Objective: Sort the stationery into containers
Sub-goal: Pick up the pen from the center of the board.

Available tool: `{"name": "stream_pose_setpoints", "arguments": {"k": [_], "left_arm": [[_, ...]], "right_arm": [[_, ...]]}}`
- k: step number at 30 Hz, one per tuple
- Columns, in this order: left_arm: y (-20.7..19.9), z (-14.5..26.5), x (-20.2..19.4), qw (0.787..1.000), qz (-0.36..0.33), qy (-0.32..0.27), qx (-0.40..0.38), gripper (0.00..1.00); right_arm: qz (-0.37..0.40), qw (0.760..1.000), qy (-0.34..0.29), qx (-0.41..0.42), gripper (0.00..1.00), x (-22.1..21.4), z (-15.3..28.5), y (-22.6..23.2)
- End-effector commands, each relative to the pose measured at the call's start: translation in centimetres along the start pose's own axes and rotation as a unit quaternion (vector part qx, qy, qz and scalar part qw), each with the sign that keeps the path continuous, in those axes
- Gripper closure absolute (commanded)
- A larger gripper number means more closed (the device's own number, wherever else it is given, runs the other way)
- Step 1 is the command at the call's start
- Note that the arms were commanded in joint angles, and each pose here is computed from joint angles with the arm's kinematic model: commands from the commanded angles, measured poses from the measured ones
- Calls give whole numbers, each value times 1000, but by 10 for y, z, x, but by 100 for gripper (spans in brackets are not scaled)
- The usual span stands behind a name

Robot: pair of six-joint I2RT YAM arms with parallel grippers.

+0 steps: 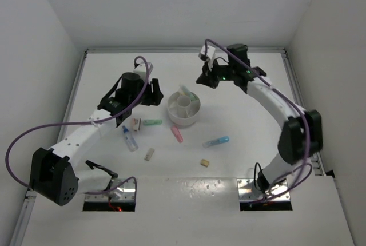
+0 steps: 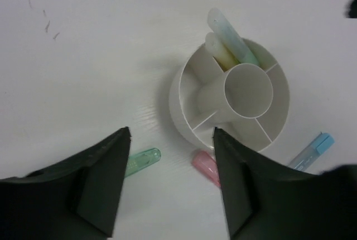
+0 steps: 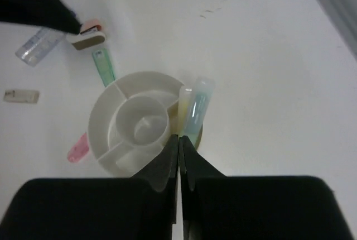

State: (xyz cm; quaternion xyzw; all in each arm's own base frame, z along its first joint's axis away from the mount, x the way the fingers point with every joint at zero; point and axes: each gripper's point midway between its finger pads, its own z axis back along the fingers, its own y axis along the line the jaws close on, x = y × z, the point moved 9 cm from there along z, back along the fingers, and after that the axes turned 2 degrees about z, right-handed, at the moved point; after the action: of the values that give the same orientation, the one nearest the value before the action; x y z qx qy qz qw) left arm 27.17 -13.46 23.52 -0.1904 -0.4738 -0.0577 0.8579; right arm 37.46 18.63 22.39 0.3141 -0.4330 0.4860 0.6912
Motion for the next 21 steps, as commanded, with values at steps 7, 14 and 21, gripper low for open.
{"name": "stream_pose_setpoints", "arguments": {"k": [7, 14, 21], "left_arm": [[-8, 18, 25, 999, 12, -48, -24, 85], [-8, 18, 25, 998, 17, -49, -19, 24], [-7, 18, 23, 999, 17, -45, -17, 24]], "right_arm": [[29, 978, 199, 62, 52, -88, 69, 95], [93, 948, 285, 106, 38, -142, 74, 132], [158, 946, 262, 107, 19, -141, 71, 141]]}}
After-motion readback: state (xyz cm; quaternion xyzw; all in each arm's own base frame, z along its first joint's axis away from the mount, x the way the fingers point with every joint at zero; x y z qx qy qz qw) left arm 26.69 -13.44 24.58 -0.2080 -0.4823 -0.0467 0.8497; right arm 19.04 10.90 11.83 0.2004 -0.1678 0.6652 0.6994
